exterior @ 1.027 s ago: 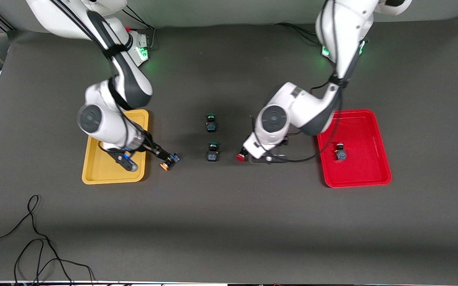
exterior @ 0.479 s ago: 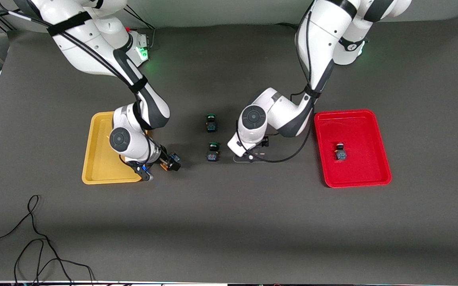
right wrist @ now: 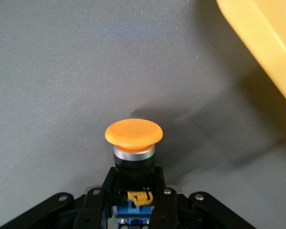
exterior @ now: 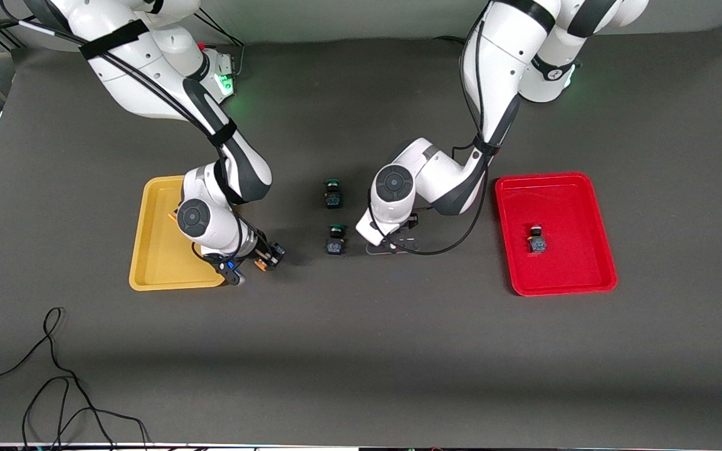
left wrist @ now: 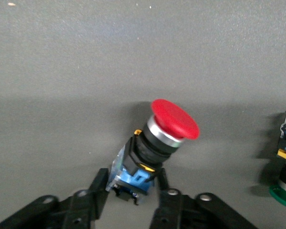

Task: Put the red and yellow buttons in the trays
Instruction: 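Place the yellow button in the yellow tray while the left gripper places red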

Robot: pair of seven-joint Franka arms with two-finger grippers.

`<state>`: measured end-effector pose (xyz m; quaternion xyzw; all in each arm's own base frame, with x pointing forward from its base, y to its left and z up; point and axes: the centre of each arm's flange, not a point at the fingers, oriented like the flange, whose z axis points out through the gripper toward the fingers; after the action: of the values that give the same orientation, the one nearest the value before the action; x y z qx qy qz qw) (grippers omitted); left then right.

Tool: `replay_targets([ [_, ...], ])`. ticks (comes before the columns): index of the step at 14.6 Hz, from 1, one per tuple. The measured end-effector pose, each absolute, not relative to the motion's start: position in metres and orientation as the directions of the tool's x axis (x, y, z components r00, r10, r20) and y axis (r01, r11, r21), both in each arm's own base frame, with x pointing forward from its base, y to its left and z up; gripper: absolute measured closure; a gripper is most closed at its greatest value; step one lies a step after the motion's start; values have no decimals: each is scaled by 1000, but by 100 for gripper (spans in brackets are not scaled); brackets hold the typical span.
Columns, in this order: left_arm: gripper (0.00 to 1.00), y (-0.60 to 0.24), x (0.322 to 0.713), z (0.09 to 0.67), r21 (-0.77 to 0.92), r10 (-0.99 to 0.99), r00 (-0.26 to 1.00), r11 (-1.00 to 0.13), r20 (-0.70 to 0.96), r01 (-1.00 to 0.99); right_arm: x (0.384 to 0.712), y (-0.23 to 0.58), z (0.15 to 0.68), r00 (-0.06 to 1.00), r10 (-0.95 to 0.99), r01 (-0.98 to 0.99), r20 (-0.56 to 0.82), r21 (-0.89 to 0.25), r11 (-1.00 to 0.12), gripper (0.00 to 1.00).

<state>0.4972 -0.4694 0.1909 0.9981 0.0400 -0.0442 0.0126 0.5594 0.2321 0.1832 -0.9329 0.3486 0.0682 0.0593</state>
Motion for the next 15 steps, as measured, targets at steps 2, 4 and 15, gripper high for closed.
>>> replay_targets([
  [2, 61, -464, 506, 195, 22, 96, 992, -995, -83, 98, 561, 234, 213, 754, -630, -648, -184, -57, -759, 67],
  [4, 61, -441, 526, 206, -2, 129, 986, -992, -104, 130, 565, 224, 258, 767, -613, -632, -191, -60, -773, 67],
  [15, 61, -43, 613, 288, 88, -54, 846, -996, -531, -8, 566, 46, 282, 858, -486, -501, -164, -57, -864, 67],
])
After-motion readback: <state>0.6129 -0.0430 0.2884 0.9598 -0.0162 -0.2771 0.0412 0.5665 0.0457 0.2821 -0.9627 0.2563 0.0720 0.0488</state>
